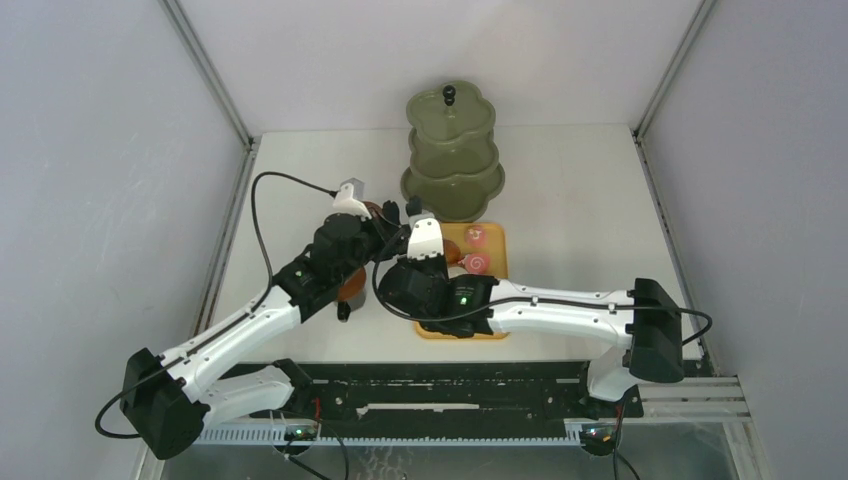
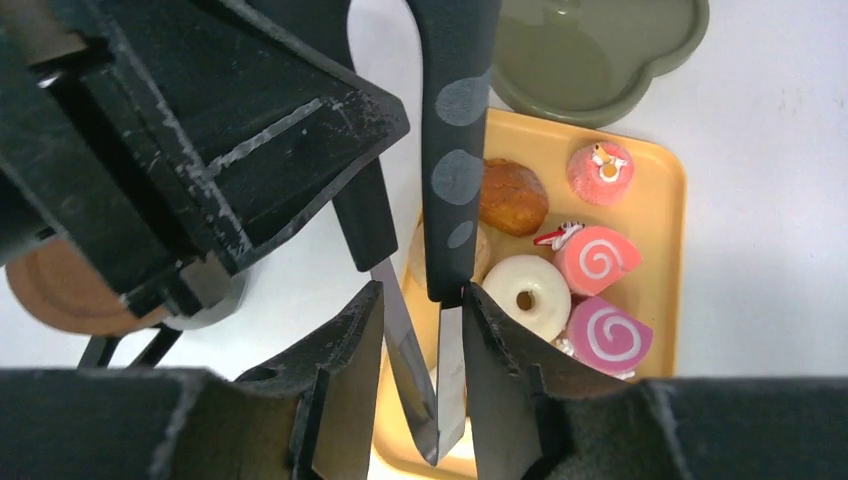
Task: Serve the afternoon tea
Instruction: Pick up the clamp from the center of the board.
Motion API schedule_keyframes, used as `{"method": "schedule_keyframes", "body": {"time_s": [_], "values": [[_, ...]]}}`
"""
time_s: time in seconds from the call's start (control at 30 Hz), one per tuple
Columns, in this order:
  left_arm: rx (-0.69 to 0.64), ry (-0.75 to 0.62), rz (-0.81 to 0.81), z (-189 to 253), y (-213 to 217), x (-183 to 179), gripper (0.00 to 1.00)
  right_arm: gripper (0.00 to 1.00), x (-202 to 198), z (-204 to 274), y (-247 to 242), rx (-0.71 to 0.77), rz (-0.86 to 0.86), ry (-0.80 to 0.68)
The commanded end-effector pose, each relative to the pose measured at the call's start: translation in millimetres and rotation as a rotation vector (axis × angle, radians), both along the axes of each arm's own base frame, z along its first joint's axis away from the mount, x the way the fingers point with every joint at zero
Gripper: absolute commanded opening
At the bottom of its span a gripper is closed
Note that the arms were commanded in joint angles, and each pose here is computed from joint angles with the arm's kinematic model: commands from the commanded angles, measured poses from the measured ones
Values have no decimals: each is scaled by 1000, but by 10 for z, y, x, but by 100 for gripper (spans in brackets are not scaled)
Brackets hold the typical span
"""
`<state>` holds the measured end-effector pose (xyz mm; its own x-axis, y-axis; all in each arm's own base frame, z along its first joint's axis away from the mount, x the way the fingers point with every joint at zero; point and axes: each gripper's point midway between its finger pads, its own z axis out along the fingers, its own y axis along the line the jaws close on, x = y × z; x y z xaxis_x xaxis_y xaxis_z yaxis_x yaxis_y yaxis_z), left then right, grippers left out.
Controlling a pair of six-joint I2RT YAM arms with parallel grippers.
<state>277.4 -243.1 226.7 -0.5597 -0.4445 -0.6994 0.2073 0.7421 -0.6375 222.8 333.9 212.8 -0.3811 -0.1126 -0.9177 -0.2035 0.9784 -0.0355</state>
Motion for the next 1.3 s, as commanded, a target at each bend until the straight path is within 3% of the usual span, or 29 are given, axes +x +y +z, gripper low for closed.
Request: {"method": "schedule_keyframes", "body": {"time_s": [0.0, 0.33, 0.9, 1.13, 1.27], "values": [[-48, -46, 9, 139, -28, 12, 0, 40, 184, 143, 39, 9, -35, -31], [-2, -65, 74, 128, 150, 26, 0, 1, 334, 42, -313, -34, -172, -9], [46, -73, 195, 67, 552, 24, 0, 0, 368, -16, -1193, 23, -329, 20], [42, -75, 193, 51, 557, 23, 0, 0, 390, 8, -1222, 51, -316, 19], [18, -61, 151, 81, 406, 61, 0, 13, 417, 30, -1039, 64, -258, 12]]}}
